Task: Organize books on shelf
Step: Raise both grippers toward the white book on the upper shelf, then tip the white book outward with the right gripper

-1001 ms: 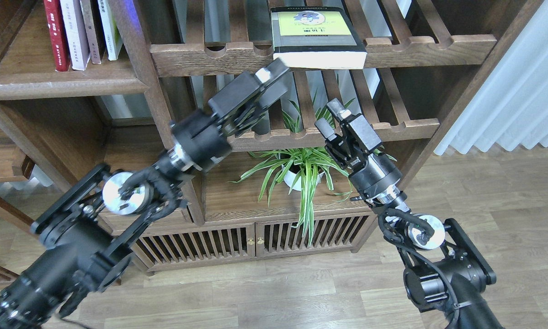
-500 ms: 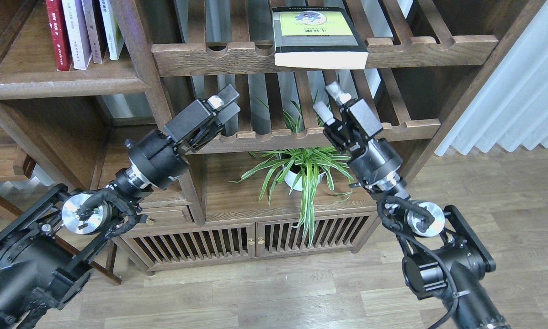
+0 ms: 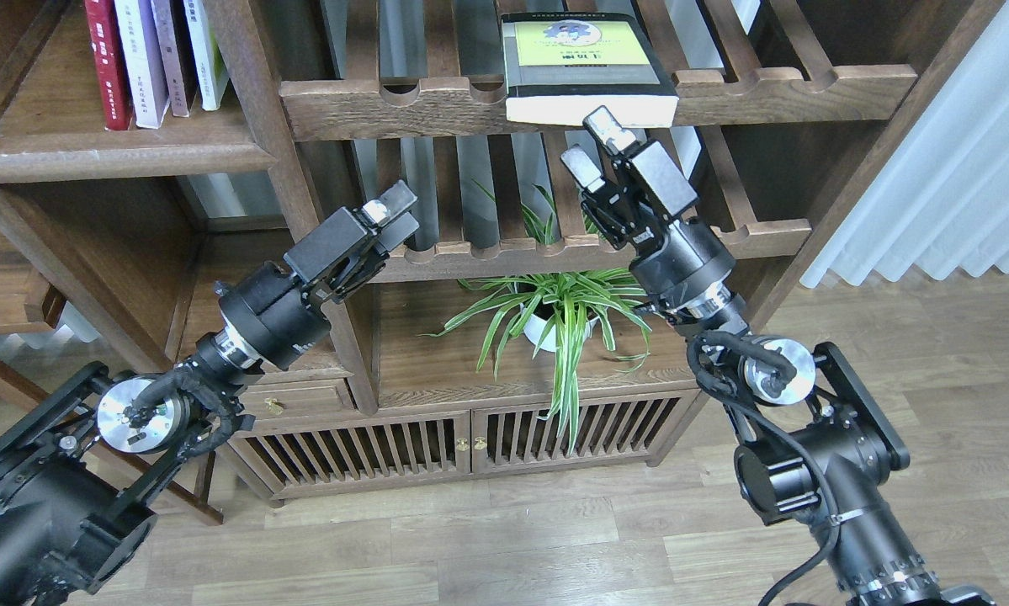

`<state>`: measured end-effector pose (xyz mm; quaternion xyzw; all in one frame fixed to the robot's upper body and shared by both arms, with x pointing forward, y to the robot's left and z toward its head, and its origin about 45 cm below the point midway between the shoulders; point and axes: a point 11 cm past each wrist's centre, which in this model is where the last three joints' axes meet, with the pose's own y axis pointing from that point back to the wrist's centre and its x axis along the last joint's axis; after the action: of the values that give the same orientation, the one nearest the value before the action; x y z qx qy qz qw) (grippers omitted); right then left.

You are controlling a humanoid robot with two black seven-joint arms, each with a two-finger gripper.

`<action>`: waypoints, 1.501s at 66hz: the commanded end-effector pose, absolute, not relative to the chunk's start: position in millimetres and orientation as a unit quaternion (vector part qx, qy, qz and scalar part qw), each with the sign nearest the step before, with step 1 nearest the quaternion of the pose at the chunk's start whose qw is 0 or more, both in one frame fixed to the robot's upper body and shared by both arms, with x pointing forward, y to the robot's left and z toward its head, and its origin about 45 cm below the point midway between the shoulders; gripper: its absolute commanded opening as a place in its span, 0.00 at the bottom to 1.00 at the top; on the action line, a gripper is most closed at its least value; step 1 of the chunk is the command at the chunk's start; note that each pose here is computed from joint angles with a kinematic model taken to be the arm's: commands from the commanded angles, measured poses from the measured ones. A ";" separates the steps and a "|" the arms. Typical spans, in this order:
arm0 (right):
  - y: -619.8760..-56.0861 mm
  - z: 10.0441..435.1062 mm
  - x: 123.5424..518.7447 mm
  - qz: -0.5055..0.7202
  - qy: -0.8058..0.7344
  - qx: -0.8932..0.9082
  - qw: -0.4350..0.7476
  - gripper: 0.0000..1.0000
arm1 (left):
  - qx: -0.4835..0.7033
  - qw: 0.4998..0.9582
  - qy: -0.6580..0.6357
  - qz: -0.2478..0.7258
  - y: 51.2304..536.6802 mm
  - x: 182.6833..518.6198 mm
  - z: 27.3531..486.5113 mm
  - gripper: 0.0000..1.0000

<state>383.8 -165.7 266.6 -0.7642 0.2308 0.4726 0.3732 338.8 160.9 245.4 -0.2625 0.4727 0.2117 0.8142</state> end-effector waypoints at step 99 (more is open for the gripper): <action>-175.2 274.9 413.4 0.477 0.264 -0.741 0.391 0.41 | -0.267 0.811 0.477 0.207 155.1 337.1 244.2 0.93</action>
<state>414.3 -174.1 274.1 -0.7428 0.2690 0.4777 0.3844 336.4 154.1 243.4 -0.2659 0.4786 0.2061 0.8110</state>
